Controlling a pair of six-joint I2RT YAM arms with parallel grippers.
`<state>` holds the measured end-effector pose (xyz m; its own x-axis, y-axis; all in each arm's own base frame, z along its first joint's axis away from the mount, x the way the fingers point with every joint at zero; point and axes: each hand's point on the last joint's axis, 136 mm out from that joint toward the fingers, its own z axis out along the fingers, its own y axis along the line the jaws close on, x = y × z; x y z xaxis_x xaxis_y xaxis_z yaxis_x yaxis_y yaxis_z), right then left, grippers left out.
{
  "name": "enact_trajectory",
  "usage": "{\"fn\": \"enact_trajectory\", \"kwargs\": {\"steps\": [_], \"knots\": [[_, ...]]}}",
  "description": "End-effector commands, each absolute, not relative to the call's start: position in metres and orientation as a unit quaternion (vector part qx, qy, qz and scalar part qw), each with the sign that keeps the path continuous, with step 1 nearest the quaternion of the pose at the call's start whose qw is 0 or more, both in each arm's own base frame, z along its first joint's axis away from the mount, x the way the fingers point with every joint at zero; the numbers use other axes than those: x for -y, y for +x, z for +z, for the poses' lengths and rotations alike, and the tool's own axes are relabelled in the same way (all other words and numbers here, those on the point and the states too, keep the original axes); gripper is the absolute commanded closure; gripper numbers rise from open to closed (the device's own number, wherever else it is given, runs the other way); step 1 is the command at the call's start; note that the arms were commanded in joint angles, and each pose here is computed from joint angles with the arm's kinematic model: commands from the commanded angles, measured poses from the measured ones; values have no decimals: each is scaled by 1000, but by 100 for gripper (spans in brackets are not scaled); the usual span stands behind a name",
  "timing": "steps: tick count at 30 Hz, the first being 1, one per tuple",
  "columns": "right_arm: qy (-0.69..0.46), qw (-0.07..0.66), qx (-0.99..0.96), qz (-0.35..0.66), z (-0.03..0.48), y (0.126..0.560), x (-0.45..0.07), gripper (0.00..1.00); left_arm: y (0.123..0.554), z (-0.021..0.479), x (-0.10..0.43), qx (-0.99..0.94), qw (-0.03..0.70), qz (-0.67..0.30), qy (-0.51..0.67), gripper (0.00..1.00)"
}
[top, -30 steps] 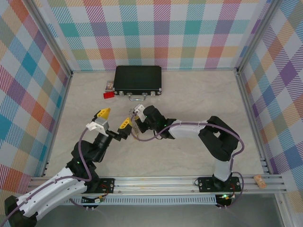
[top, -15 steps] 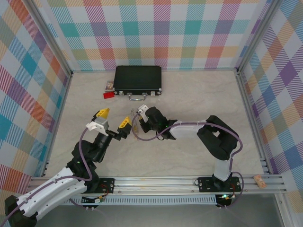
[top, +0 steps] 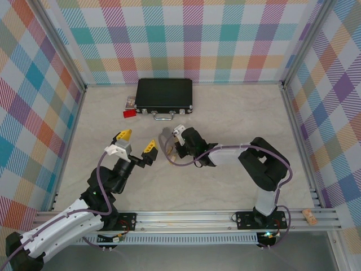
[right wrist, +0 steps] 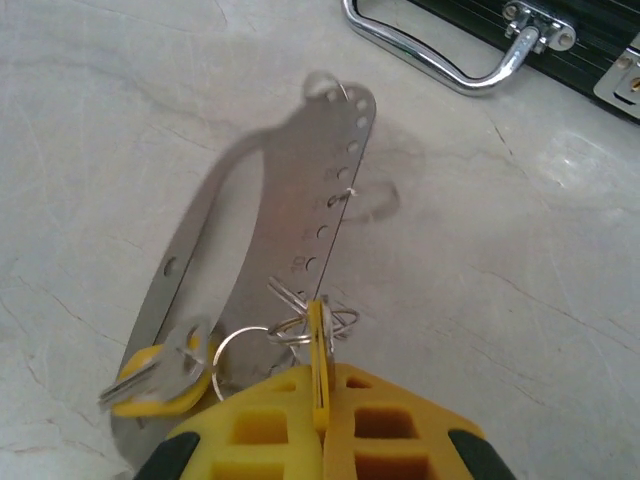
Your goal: Put the keys on the keyring
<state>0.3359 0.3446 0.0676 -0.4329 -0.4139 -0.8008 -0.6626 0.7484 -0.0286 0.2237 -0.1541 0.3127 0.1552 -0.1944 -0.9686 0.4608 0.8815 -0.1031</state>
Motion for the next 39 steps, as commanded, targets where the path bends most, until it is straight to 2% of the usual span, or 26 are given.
{"fn": "enact_trajectory", "kwargs": {"steps": [1, 15, 39], "knots": [[-309, 445, -828, 146, 83, 341, -338, 100, 225, 307, 154, -617, 750, -210, 111, 0], [-316, 417, -847, 101, 63, 346, -306, 100, 226, 295, 159, -627, 739, -216, 117, 0], [-327, 307, -893, 44, 18, 344, -260, 99, 226, 268, 164, -646, 719, -230, 119, 0]]}}
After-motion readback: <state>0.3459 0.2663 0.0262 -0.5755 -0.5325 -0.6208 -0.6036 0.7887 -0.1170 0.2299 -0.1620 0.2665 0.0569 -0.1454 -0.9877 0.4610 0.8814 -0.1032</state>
